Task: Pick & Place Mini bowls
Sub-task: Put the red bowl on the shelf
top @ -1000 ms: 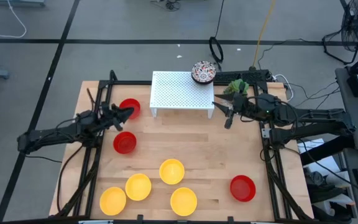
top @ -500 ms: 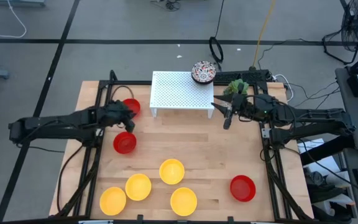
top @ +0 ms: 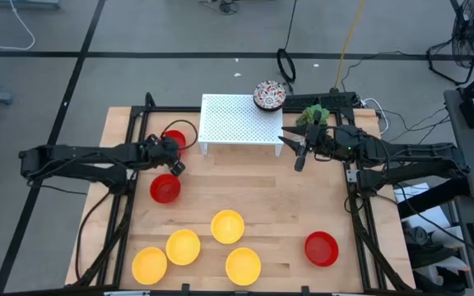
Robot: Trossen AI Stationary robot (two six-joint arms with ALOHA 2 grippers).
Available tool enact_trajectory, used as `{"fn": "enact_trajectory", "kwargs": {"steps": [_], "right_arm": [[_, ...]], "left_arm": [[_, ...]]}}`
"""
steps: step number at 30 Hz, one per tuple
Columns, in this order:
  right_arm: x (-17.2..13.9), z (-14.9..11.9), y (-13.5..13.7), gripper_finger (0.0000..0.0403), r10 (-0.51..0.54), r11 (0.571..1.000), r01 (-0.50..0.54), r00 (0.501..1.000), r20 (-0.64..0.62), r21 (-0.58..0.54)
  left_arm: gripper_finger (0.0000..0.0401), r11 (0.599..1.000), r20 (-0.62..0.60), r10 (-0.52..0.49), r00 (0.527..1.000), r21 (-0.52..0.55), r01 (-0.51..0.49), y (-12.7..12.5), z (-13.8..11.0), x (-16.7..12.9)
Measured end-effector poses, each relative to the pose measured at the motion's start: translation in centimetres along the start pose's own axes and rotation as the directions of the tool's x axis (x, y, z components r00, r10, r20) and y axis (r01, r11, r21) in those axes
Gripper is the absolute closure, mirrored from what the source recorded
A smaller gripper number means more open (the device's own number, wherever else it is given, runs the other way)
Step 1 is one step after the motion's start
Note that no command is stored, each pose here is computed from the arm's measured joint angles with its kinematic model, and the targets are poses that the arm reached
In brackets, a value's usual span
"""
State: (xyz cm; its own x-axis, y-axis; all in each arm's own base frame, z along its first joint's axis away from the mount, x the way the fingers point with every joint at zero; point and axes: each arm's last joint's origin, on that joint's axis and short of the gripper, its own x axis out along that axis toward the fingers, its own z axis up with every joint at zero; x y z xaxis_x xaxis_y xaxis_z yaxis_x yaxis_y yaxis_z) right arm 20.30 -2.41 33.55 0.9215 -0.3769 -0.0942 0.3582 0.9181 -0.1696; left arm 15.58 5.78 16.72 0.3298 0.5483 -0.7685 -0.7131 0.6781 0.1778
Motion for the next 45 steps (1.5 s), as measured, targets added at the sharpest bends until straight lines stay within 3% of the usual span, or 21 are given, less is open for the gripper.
{"fn": "enact_trajectory", "kwargs": {"steps": [3, 8, 13, 21, 26, 32, 38, 45], "right_arm": [[0.0, 0.0, 0.0, 0.0281, 0.000, 1.000, 0.000, 1.000, 0.000, -0.001], [0.0, 0.0, 0.0, 0.0281, 0.000, 1.000, 0.000, 1.000, 0.001, -0.001], [0.0, 0.0, 0.0, 0.0282, 0.000, 1.000, 0.000, 1.000, 0.000, -0.001], [0.0, 0.0, 0.0, 0.0282, 0.000, 1.000, 0.000, 1.000, 0.000, -0.001], [0.0, 0.0, 0.0, 0.0282, 0.000, 1.000, 0.000, 1.000, 0.000, -0.001], [0.0, 0.0, 0.0, 0.0282, 0.001, 1.000, -0.001, 1.000, 0.000, -0.001], [0.0, 0.0, 0.0, 0.0282, 0.001, 1.000, -0.001, 1.000, 0.000, 0.000], [0.0, -0.1, 0.0, 0.0282, 0.002, 1.000, -0.002, 1.000, -0.009, 0.021]], "left_arm": [[0.0308, 0.999, -0.027, 0.040, 0.999, -0.006, -0.041, 0.2, 0.0, 0.7], [0.0308, 1.000, -0.106, -0.012, 0.994, -0.021, 0.010, 0.2, -0.2, 1.8], [0.0308, 1.000, -0.136, 0.002, 0.991, -0.023, -0.005, 0.4, -0.2, 2.6], [0.0308, 0.998, -0.064, -0.004, 0.998, -0.063, 0.000, 0.9, 0.7, 2.7], [0.0307, 0.994, -0.068, -0.100, 0.993, -0.040, 0.097, 0.8, 0.8, 2.4], [0.0261, 0.992, -0.071, -0.122, 0.990, -0.038, 0.119, 0.8, 0.8, 2.4], [0.0201, 0.998, -0.023, -0.055, 0.998, -0.012, 0.054, 0.9, 1.7, 2.1], [0.0188, 0.961, -0.010, -0.241, 0.971, -0.142, 0.237, 0.2, 3.1, 1.4]]}}
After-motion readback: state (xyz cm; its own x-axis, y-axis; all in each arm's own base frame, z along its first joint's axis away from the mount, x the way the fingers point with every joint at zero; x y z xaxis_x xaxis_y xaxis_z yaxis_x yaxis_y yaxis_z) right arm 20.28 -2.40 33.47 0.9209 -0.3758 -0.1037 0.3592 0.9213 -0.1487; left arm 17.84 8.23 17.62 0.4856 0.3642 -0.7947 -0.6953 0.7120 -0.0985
